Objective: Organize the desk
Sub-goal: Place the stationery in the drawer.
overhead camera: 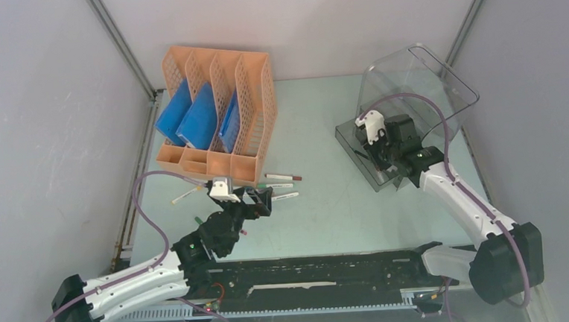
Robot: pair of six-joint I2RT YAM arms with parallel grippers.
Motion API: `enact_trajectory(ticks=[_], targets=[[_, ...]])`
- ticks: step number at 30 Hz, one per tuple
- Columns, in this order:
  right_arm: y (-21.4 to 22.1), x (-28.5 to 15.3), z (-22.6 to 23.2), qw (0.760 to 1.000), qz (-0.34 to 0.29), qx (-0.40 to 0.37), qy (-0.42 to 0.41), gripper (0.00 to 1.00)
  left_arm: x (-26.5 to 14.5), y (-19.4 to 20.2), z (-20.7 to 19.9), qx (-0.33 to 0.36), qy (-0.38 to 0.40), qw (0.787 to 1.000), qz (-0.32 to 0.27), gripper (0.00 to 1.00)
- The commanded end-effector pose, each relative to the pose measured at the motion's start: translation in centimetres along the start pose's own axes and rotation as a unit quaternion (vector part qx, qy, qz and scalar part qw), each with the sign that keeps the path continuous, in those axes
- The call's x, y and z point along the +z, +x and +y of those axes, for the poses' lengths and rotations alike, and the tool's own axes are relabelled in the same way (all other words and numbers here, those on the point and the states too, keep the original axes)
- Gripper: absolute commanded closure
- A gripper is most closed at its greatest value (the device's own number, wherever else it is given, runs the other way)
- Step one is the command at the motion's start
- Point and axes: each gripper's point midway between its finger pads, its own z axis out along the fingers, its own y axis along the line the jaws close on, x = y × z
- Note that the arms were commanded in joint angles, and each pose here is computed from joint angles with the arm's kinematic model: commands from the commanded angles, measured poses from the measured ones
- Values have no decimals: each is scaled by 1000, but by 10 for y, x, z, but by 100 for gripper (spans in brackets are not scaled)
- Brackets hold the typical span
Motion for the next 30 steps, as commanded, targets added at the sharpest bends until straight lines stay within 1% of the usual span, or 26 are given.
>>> enact_trajectory(ticks=[1,3,10,14,18,25,30], targets=[[-6,3,-1,1000,-9,-13,9,61,1,0,6,-14,-11,1000,-7,0],[-6,3,0,1000,-11,-14,6,58,1,1,7,-22,-10,1000,-7,0],[-11,-5,13,999,-26,-30,-25,52,0,9,12,-61,-8,998,-4,0],[-13,-11,23,997,-35,-45,-50,51,-2,16,18,-85,-15,996,9,0],[-16,-14,27,996,-40,-58,-54,49,-6,25,25,-108,-25,993,27,0],[-18,-17,32,995,-44,-71,-57,48,-15,45,49,-161,-85,981,63,4],[-18,-18,34,994,-45,-78,-58,48,-20,55,60,-174,-123,972,94,9]])
